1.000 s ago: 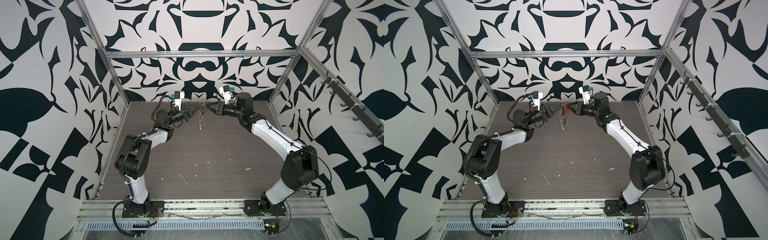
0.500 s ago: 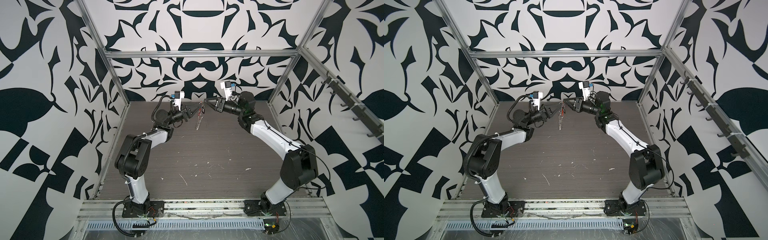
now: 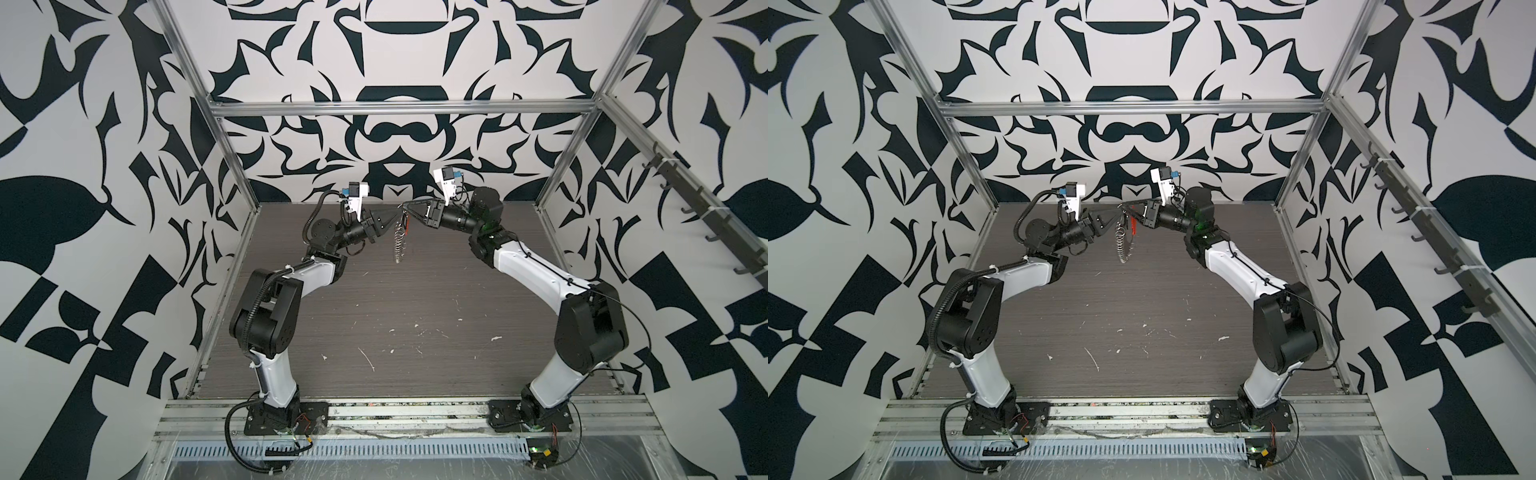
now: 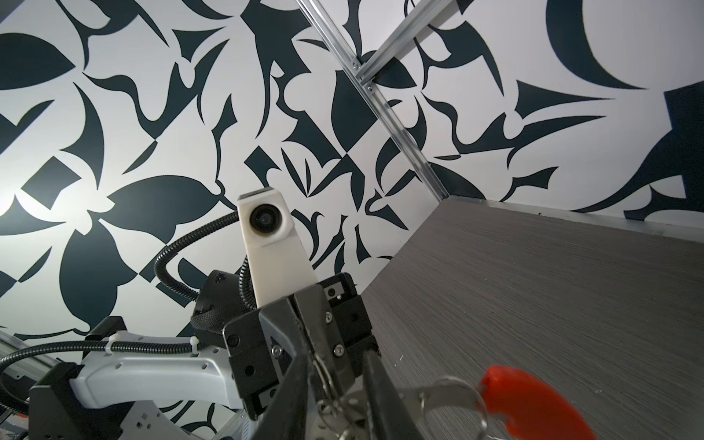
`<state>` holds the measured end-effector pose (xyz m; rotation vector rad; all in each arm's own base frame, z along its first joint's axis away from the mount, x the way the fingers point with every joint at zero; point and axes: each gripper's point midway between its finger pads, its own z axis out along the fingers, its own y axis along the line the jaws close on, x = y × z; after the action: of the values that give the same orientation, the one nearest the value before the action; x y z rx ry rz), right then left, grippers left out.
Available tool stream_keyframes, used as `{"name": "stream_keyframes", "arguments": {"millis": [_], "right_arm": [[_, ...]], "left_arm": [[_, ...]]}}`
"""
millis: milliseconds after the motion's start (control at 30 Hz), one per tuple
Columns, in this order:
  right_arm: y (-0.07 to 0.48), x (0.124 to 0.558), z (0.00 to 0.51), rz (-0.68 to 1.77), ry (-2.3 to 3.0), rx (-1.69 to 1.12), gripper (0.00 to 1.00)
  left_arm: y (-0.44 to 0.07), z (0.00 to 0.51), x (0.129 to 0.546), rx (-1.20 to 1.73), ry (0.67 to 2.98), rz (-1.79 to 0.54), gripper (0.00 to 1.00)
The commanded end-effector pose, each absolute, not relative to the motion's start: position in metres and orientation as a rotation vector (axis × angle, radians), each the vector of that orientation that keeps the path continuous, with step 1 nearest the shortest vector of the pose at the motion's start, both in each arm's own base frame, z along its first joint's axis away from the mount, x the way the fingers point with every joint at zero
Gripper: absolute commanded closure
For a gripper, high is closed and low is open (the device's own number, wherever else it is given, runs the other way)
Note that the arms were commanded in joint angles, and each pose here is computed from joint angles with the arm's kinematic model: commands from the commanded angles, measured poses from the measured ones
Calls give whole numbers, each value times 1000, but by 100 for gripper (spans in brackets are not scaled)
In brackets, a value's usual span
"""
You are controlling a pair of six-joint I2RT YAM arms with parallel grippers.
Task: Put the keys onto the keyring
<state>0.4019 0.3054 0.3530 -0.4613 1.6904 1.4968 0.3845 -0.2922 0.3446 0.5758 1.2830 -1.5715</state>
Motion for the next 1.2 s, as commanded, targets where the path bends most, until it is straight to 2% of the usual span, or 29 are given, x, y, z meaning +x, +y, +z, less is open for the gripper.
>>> {"name": "stream_keyframes", "arguments": {"millis": [0, 233, 600, 633, 700, 733, 867, 967, 1067, 1167], "right_arm": [[305, 390, 371, 1503, 1614, -515, 72], [305, 385, 369, 1513, 1610, -514, 82], [313, 384, 380, 1551, 1572, -528, 83], [314, 385, 380, 1556, 1569, -531, 84], [317, 385, 379, 1564, 1567, -531, 97], [318, 385, 379, 1567, 1566, -533, 100], [318, 386, 378, 1546, 1580, -540, 100], [314, 390, 373, 1441, 1613, -545, 100], [306, 397, 358, 1273, 1653, -569, 100], [299, 402, 339, 1089, 1700, -651, 100]], "left_arm": [[-286, 370, 381, 599, 1178, -1547, 100], [-285, 372, 382, 589, 1176, -1546, 100], [-286, 369, 383, 589, 1190, -1566, 100], [-286, 369, 383, 590, 1191, -1567, 100], [-287, 368, 383, 591, 1195, -1570, 100], [-287, 368, 382, 591, 1195, -1571, 100], [-287, 365, 380, 606, 1198, -1563, 100], [-287, 359, 377, 632, 1198, -1539, 95], [-280, 349, 372, 683, 1194, -1480, 82], [-262, 336, 373, 693, 1225, -1402, 80]]}}
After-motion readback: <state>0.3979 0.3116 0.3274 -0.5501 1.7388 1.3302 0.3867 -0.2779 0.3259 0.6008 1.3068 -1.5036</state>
